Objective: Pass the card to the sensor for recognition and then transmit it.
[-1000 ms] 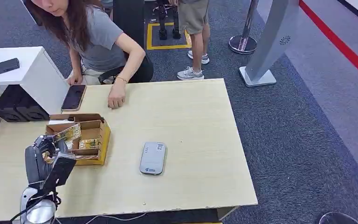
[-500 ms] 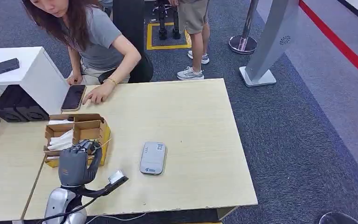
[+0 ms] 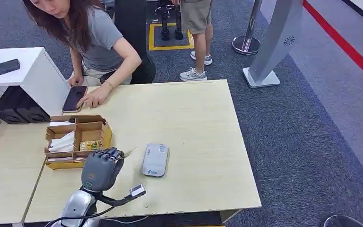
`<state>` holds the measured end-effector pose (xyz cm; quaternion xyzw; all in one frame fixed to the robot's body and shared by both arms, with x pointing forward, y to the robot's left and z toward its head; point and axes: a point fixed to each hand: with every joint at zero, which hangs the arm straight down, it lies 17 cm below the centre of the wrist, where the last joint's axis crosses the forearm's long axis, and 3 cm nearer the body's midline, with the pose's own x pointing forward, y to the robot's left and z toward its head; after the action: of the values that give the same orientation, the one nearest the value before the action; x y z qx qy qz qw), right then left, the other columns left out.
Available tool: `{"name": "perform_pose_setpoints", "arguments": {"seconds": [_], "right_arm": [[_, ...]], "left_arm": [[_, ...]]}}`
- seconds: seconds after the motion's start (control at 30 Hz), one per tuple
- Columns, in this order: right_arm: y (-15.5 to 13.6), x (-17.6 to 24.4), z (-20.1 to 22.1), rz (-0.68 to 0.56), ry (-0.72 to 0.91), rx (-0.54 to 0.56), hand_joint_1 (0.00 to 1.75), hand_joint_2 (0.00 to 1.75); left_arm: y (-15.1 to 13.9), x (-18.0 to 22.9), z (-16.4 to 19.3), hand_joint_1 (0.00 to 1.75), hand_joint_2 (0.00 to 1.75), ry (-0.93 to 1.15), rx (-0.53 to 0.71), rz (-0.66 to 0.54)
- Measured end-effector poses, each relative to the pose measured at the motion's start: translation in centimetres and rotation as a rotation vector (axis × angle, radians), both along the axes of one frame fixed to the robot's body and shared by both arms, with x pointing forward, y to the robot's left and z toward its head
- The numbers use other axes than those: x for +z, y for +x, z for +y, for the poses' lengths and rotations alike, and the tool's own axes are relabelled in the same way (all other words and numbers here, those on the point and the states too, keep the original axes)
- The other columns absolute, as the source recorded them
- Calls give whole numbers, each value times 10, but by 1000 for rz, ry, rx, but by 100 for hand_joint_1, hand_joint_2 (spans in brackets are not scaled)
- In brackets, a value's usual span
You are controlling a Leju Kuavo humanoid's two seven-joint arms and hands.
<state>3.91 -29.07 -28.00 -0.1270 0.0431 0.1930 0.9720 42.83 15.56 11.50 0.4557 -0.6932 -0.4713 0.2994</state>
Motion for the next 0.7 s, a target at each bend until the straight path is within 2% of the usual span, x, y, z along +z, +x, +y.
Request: {"name": "perform_pose_setpoints", "arguments": {"seconds": [0.23,0.7], "right_arm": [[3,0,-1,-3,-5,36,0,0],[6,1,-2,-5,-11,74,0,0]], "left_arm": [[14,11,-16,175,175,106,37,-65],[28,17,-54,175,175,186,-33,-106]]}}
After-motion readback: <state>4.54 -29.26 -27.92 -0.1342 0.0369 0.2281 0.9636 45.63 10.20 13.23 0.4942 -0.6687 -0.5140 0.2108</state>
